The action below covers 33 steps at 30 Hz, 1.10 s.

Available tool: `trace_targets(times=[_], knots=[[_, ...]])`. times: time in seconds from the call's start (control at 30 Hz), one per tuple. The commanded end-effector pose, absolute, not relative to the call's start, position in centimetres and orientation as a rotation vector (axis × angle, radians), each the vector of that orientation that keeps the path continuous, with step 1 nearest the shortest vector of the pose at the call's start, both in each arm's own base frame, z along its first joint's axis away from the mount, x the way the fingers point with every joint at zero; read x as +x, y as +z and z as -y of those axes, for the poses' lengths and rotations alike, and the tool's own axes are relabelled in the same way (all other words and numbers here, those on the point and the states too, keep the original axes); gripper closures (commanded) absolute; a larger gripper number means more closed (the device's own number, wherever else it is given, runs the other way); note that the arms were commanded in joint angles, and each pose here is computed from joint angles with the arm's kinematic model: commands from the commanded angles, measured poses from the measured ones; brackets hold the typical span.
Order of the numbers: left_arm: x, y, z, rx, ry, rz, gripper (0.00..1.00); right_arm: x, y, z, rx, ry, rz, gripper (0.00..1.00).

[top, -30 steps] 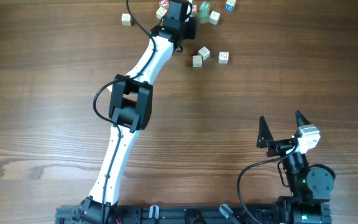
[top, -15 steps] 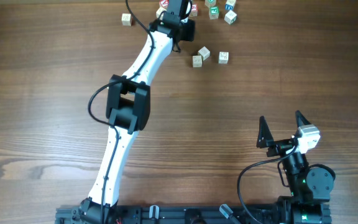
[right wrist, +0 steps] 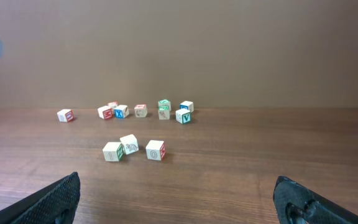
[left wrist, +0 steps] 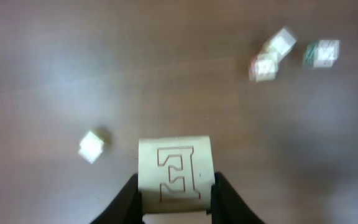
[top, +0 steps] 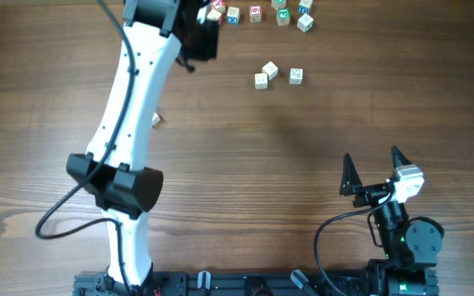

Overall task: Form a circle
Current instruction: 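Carry the 'E' block down and place it beside the 'A' block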

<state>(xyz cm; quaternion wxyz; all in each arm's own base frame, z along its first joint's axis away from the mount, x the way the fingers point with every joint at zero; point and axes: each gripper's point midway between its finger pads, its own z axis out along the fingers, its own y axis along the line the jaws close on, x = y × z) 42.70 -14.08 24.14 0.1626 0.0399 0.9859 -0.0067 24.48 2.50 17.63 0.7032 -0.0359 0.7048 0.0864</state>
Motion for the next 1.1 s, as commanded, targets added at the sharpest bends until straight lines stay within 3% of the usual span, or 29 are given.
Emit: trace_targets(times=[0.0, 0.33, 0.7, 0.83, 1.07], knots=[[40.7, 20.9, 13.6, -0.176, 0.01, -2.97, 0.96, 24.5, 17.8, -2.5, -0.092, 0.176, -1.56, 0.0], [37.2, 12.7, 11.8, -0.492, 0.356, -3.091, 0.96, 24.5, 17.8, -2.5, -0.092, 0.176, -1.56, 0.0], [35.2, 1.1, 11.8, -0.672, 0.383, -3.069, 0.96, 24.5, 17.8, -2.5, -0.092, 0.176, -1.56, 0.0], [34.7, 0.2, 11.9, -0.688, 0.367, -3.079, 0.96, 24.5, 17.8, -2.5, -0.092, 0.176, -1.56, 0.0], [31.8, 1.9, 7.9, -0.831, 0.742, -3.007, 0.96, 24.5, 17.8, -2.5, -0.092, 0.176, -1.56, 0.0]])
